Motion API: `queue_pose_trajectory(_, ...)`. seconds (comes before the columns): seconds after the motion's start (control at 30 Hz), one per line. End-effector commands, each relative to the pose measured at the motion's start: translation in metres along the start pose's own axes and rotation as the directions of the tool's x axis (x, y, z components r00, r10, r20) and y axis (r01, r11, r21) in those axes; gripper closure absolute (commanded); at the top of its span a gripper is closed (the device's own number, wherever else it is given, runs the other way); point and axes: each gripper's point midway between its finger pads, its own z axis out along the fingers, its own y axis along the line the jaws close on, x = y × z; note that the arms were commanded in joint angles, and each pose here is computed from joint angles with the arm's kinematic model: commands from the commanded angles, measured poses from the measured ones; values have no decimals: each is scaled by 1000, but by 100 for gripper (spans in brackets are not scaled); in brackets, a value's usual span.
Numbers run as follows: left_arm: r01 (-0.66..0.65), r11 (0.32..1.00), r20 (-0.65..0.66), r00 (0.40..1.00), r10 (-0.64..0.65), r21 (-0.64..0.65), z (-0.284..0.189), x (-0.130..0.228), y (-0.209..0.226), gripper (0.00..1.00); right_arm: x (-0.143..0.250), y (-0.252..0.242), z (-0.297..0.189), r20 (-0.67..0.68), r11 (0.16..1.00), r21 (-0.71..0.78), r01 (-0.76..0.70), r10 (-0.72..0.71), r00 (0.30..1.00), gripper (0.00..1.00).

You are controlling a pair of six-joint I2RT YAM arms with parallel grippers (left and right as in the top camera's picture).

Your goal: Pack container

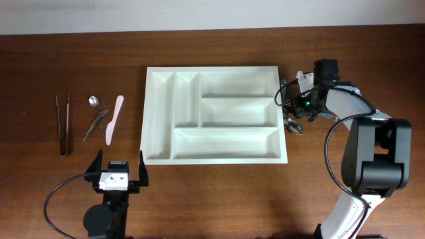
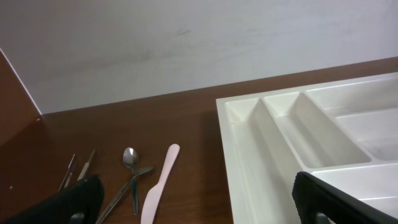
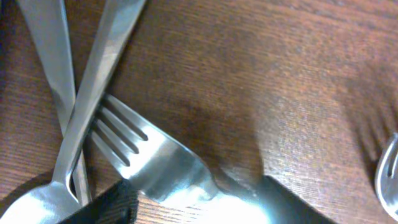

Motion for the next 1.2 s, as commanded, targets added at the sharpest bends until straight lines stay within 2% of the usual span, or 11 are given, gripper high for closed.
queue_pose_trajectory(0.0,-9,1000,3,1000,9,9,0,1,-1,1,10,-1,13,-44,1000,4,1,-1,999,43)
queue_pose_trajectory(0.2,-9,1000,3,1000,9,9,0,1,-1,1,12,0,13,-53,1000,2,0,0,999,60)
queue_pose_trajectory(0.37,-9,1000,3,1000,9,9,0,1,-1,1,16,1,12,-68,1000,-3,-1,0,998,70)
queue_pose_trajectory(0.83,-9,1000,3,1000,9,9,0,1,-1,1,17,1,12,-74,1000,0,-20,20,997,83)
queue_pose_trajectory(1.07,-9,1000,3,1000,9,9,0,1,-1,1,16,0,12,-68,1000,3,-19,19,998,96)
queue_pose_trajectory(1.17,-9,1000,3,1000,9,9,0,1,-1,1,15,0,12,-63,1000,5,-22,22,998,96)
